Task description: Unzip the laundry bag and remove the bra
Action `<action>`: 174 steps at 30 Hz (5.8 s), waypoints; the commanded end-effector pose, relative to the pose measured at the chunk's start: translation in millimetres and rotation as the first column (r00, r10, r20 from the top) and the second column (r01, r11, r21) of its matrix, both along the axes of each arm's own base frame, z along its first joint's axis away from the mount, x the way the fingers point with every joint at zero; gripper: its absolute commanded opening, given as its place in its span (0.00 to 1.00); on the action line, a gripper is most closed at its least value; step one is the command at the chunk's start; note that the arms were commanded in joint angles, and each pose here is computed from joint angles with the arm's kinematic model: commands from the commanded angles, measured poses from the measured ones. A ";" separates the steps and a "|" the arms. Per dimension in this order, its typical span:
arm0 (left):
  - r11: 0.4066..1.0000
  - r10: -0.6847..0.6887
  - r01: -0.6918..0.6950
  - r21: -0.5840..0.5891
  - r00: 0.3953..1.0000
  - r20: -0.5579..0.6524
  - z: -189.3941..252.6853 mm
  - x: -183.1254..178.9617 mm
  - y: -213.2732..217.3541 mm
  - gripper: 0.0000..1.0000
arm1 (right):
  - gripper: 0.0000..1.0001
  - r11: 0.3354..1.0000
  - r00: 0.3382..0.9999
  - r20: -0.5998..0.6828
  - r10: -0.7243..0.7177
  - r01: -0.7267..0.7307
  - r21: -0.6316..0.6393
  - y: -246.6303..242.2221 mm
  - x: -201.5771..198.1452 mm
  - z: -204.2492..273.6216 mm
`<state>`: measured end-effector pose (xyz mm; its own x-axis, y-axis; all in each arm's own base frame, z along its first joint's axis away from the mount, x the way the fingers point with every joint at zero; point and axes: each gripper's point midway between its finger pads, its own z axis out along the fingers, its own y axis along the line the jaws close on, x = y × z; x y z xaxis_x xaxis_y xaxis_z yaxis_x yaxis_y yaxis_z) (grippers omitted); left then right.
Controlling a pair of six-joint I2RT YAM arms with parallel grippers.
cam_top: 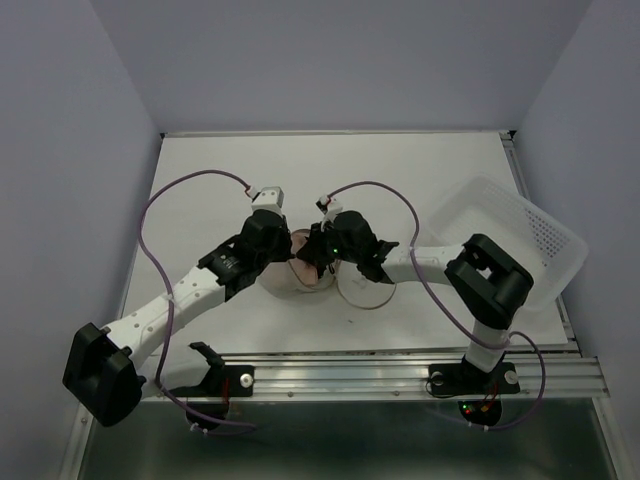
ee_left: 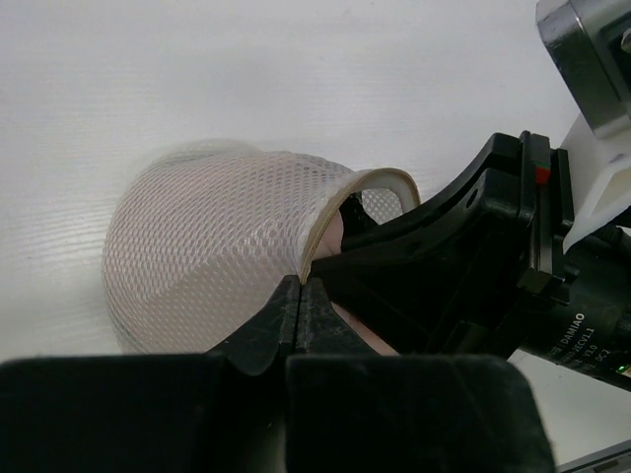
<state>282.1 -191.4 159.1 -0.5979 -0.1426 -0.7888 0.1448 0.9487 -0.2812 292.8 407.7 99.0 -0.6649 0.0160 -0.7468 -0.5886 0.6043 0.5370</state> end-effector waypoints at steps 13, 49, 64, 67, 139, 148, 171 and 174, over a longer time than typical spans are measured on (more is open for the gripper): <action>0.993 0.111 -0.111 -0.037 0.994 0.005 -5.4 5.5 18.4 0.00 | 0.01 0.998 0.964 0.259 -0.062 0.064 -0.001 -50.0 -10.6 130.5; 0.997 0.067 -0.068 -0.046 0.998 -0.009 -4.4 6.8 23.2 0.00 | 0.01 0.546 0.358 0.559 -0.748 0.811 0.211 -307.4 3.4 327.5; 0.997 0.029 -0.028 -0.077 1.000 0.010 0.4 4.0 17.0 0.00 | 0.01 0.290 0.210 0.376 -0.902 0.942 0.168 -430.0 63.5 245.8; 0.997 0.026 -0.025 -0.079 1.000 0.012 0.8 4.4 16.2 0.00 | 0.01 0.281 0.225 0.279 -0.934 0.943 0.178 -449.0 72.3 223.8; 0.993 -0.004 0.002 -0.114 1.000 -0.012 -0.9 -8.3 13.6 0.00 | 0.96 0.971 0.973 0.100 -0.208 0.193 0.141 -127.5 17.2 131.3; 0.991 -0.001 -0.003 -0.131 1.000 -0.028 -8.6 -14.6 14.9 0.00 | 0.96 0.997 0.997 -0.001 -0.079 0.079 0.008 -59.8 1.2 34.4; 0.987 -0.023 0.017 -0.158 0.999 -0.039 -13.2 -18.0 9.2 0.00 | 0.90 0.997 0.997 0.035 0.076 -0.076 0.022 -4.1 -5.6 13.3; 0.987 -0.024 0.017 -0.160 0.999 -0.038 -12.4 -17.9 8.7 0.00 | 0.89 0.998 0.998 0.008 0.068 -0.068 0.012 -1.3 -3.0 -3.0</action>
<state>262.4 -180.1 139.6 -0.6536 -0.2303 -0.7209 0.1330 0.9028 -0.4090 278.6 384.5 72.7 -0.7071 -0.0696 -0.7037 -0.5869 0.6128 0.5292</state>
